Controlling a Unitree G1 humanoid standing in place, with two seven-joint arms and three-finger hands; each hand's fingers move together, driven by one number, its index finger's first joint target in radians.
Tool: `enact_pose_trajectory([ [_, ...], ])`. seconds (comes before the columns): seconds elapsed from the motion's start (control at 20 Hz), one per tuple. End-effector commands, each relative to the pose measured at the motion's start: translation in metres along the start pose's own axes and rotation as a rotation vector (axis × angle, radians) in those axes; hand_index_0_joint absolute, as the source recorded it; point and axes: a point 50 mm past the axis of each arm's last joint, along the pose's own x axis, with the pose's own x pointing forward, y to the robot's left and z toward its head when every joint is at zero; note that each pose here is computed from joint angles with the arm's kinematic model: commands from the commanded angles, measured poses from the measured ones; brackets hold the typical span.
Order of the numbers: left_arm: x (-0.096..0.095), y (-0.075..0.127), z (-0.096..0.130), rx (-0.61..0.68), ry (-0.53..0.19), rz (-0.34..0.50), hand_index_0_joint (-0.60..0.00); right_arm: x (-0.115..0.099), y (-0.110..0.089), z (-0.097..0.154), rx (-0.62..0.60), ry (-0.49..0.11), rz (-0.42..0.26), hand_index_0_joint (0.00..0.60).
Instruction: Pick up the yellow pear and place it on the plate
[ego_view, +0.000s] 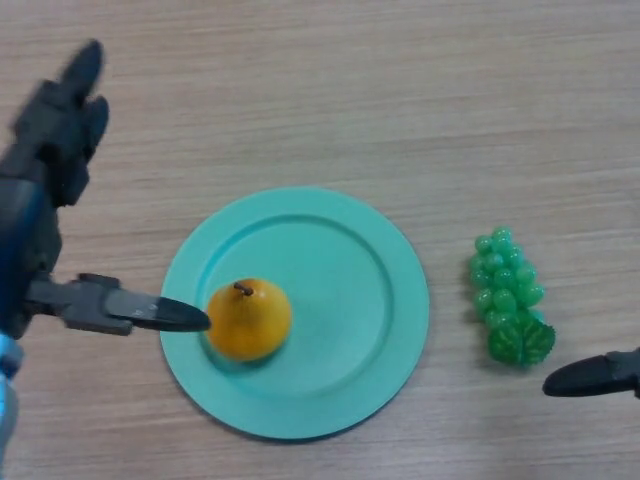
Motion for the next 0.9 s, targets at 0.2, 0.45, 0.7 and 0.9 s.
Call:
enact_pose_trajectory([
  [0.2,-0.006,0.022,0.029,-0.050,-0.153,0.006,0.000,0.002,-0.005,0.028,-0.029,-0.178,-0.026,0.000],
  [0.45,-0.001,0.023,0.026,-0.038,-0.167,0.041,0.000,0.007,-0.001,0.026,-0.019,-0.159,0.004,0.000],
  [0.7,0.005,0.020,0.023,-0.009,-0.123,0.018,0.000,0.010,-0.001,0.023,0.009,-0.148,0.017,0.000],
  [0.9,0.005,0.020,0.021,0.033,-0.131,0.045,0.000,0.016,0.003,0.019,-0.002,-0.144,0.032,0.000],
])
